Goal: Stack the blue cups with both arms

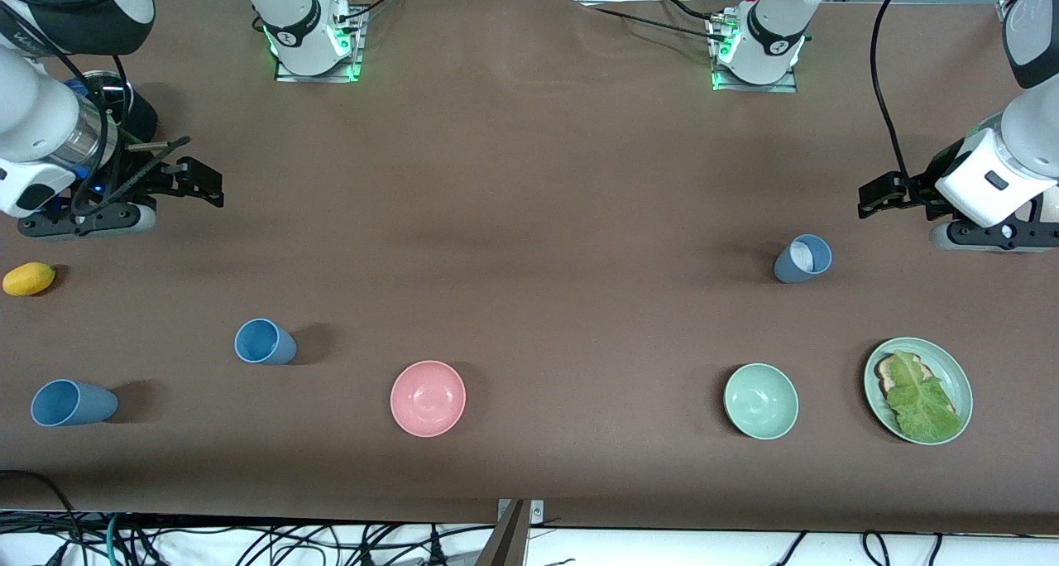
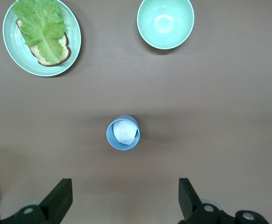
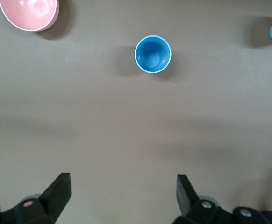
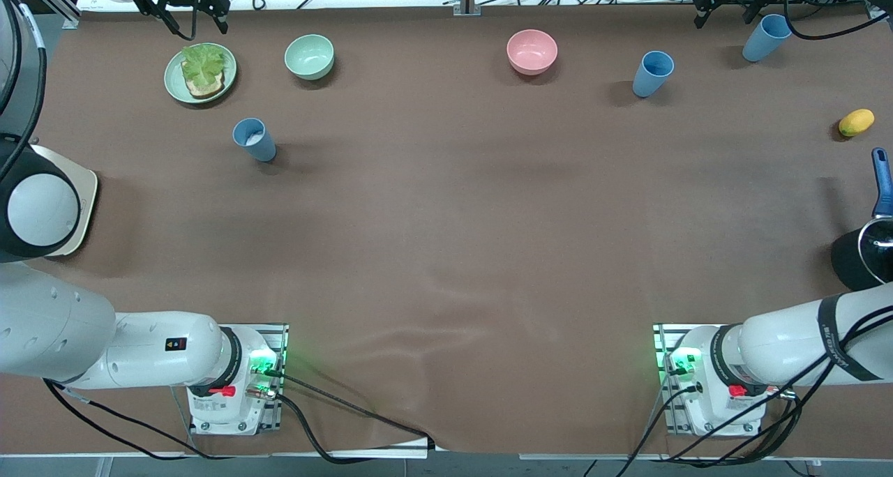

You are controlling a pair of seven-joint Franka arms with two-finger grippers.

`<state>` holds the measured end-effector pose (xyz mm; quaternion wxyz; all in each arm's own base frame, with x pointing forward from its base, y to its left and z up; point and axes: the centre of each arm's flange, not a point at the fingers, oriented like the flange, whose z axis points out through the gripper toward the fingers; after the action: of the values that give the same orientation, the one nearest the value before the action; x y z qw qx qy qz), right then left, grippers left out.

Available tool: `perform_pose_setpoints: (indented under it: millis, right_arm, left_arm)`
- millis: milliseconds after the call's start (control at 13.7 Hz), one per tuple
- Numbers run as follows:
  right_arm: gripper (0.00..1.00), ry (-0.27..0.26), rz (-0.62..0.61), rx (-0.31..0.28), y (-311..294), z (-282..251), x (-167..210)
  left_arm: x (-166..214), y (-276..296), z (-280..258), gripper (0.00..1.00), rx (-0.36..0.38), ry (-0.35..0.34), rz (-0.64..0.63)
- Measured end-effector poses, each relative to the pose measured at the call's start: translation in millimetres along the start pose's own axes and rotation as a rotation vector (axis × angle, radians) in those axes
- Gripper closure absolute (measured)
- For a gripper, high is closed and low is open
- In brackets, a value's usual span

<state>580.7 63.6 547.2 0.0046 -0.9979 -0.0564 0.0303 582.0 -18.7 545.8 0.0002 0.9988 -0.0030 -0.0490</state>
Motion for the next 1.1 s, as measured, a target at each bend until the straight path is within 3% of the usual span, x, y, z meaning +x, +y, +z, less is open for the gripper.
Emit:
perform_pose_setpoints:
  millis: [1096]
  right_arm:
    - [0.00,-0.012,0.000,0.000,0.0,2.3,-0.3]
  left_arm:
    - [3.5,-0.7,5.8,0.00,-0.003,-0.020,0.048]
